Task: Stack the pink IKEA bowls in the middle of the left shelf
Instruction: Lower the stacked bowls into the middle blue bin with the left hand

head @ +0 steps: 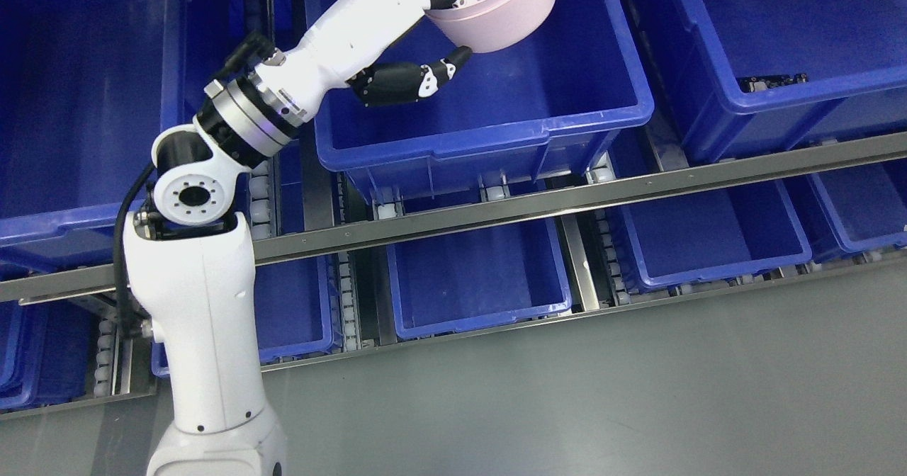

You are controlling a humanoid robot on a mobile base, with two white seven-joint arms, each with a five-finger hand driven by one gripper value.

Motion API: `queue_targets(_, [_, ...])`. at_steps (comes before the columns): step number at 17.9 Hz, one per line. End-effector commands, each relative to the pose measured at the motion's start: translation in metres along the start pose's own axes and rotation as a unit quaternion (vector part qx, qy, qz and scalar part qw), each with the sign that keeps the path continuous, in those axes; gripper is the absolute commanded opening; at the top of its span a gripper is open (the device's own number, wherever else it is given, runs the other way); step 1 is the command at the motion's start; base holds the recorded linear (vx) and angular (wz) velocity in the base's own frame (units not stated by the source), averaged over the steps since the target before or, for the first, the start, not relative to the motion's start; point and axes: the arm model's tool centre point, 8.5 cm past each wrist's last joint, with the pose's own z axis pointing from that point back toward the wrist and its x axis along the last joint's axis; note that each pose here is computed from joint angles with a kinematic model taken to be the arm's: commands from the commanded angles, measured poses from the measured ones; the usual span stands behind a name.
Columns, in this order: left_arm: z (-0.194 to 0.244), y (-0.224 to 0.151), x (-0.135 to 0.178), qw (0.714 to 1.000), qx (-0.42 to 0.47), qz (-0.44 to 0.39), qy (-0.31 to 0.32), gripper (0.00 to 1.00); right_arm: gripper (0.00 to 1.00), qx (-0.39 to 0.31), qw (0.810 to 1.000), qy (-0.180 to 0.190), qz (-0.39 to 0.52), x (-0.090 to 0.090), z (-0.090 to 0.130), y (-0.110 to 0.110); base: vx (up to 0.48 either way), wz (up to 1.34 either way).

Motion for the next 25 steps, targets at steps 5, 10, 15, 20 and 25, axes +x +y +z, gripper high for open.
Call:
queue_targets(5, [-0.043,0.006,-0.043,0.986,-0.127,-0.044,0.099,0.05,1.0,-0.009,1.0,-0.001,0.002,0.002,0.001,-0.011,-0.002,-0.01])
queue_targets(10, [-0.049,-0.016,-0.06,0.979,-0.167,-0.027,0.115,0.06,1.0,-0.008,1.0,-0.001,0.002,0.002,0.001,-0.011,0.0,0.0])
queue_targets(15, [-0.043,-0.026,-0.064,0.977,-0.174,-0.02,0.121,0.08,1.0,-0.008,1.0,-0.001,0.002,0.002,0.001,-0.011,0.0,0.0])
queue_targets(20, [-0.043,-0.025,-0.064,0.978,-0.168,-0.019,0.122,0.33,1.0,-0.008,1.0,-0.001,0.002,0.002,0.001,-0.011,0.0,0.0])
queue_targets(25, [-0.044,0.003,-0.063,0.991,-0.063,-0.005,0.119,0.7,1.0,-0.008,1.0,-0.001,0.002,0.002,0.001,-0.011,0.0,0.0])
